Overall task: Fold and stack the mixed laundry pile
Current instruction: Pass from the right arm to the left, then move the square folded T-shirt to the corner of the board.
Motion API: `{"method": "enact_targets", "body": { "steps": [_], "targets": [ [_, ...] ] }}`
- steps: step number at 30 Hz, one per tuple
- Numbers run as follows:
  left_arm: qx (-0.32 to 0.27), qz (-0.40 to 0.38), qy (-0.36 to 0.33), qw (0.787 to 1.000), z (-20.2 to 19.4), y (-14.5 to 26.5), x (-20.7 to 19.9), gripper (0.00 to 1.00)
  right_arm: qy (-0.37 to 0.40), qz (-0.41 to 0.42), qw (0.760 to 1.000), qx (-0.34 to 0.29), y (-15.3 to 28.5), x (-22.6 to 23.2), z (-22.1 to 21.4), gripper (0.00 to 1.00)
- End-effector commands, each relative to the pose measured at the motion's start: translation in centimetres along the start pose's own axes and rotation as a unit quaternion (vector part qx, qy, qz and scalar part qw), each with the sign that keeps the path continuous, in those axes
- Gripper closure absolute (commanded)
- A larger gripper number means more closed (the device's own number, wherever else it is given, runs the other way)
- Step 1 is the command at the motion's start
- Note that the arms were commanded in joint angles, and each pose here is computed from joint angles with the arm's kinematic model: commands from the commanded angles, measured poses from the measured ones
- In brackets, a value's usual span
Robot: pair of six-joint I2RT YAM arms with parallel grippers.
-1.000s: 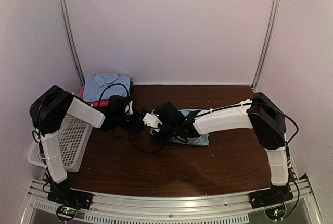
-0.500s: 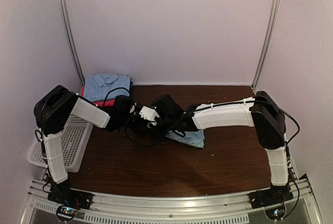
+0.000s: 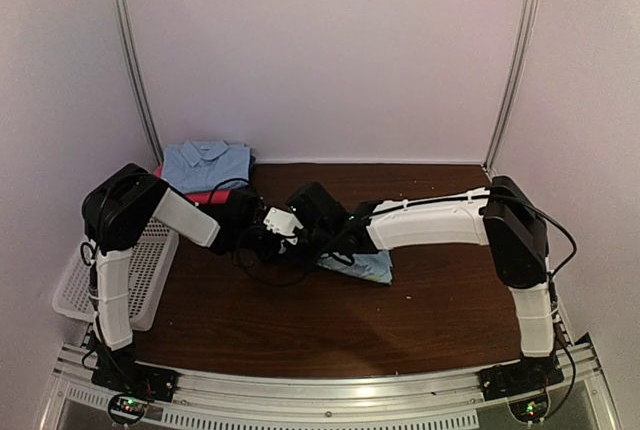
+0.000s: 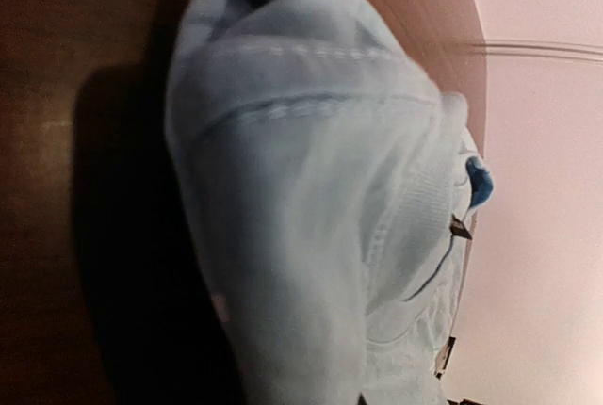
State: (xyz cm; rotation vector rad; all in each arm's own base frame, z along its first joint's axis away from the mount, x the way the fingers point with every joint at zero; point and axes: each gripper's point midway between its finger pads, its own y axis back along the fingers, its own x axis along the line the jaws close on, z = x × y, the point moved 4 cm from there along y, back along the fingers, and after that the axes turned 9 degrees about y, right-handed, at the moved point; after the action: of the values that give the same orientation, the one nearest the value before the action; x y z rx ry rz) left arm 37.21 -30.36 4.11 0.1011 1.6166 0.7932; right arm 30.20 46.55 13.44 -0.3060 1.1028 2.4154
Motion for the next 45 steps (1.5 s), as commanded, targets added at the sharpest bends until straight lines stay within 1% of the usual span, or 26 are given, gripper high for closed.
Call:
{"method": "enact_targets", "body": {
  "steps": [1, 2, 4, 5, 6, 10, 12, 14, 16, 18, 21, 24, 29, 36, 43, 45],
  "targets": [
    [0.015, 0.018, -0.027, 0.999, 0.5, -0.6, 0.8, 1.00, -0.020, -0.016, 0.999, -0.041, 1.4, -0.5, 2.1, 0.91],
    [0.012, 0.030, -0.043, 0.999, 0.8, -0.4, 0.4, 1.00, -0.025, -0.017, 0.999, -0.044, 1.8, -0.6, 1.9, 0.87],
    [0.001, 0.059, -0.087, 0.994, 1.7, 0.0, -0.6, 1.00, -0.042, -0.022, 0.997, -0.061, 3.5, -1.1, 2.1, 0.74],
    [-0.002, 0.080, -0.115, 0.990, 2.1, 0.2, -1.1, 1.00, -0.051, -0.022, 0.997, -0.061, 3.9, -1.2, 1.6, 0.68],
    [-0.005, 0.101, -0.141, 0.985, 2.8, 0.3, -1.7, 1.00, -0.064, -0.025, 0.995, -0.074, 5.2, -1.8, 1.8, 0.64],
    [-0.032, 0.185, -0.237, 0.953, 5.6, 1.4, -3.7, 1.00, -0.117, -0.044, 0.989, -0.085, 8.8, -3.9, 0.0, 0.50],
    [-0.044, 0.210, -0.284, 0.934, 7.3, 2.0, -5.0, 1.00, -0.143, -0.053, 0.985, -0.086, 10.5, -4.8, -1.2, 0.40],
    [-0.056, 0.233, -0.315, 0.918, 9.0, 2.6, -6.0, 1.00, -0.168, -0.063, 0.980, -0.086, 12.1, -5.7, -2.6, 0.28],
    [-0.068, 0.248, -0.334, 0.907, 10.7, 3.2, -6.9, 1.00, -0.196, -0.071, 0.975, -0.081, 13.4, -6.3, -4.2, 0.21],
    [-0.078, 0.262, -0.351, 0.895, 12.5, 3.6, -7.5, 1.00, -0.214, -0.076, 0.971, -0.073, 14.4, -6.4, -5.8, 0.10],
    [-0.106, 0.288, -0.377, 0.874, 15.2, 4.4, -8.8, 1.00, -0.230, -0.083, 0.967, -0.070, 15.6, -6.4, -7.4, 0.07],
    [-0.130, 0.296, -0.403, 0.856, 17.6, 5.3, -11.0, 1.00, -0.239, -0.090, 0.965, -0.064, 16.3, -6.2, -8.7, 0.06],
    [-0.159, 0.290, -0.428, 0.841, 20.2, 6.6, -13.7, 1.00, -0.247, -0.094, 0.963, -0.053, 16.3, -6.0, -10.0, 0.05],
    [-0.184, 0.267, -0.449, 0.833, 20.2, 9.0, -17.2, 1.00, -0.247, -0.088, 0.964, -0.049, 15.4, -5.9, -10.2, 0.05],
    [-0.223, 0.251, -0.462, 0.821, 19.5, 12.8, -21.0, 1.00, -0.246, -0.085, 0.964, -0.055, 15.4, -6.0, -9.8, 0.05],
    [-0.228, 0.236, -0.466, 0.822, 19.2, 13.5, -22.1, 1.00, -0.246, -0.084, 0.964, -0.054, 15.4, -6.0, -9.8, 0.05]
  ]
}}
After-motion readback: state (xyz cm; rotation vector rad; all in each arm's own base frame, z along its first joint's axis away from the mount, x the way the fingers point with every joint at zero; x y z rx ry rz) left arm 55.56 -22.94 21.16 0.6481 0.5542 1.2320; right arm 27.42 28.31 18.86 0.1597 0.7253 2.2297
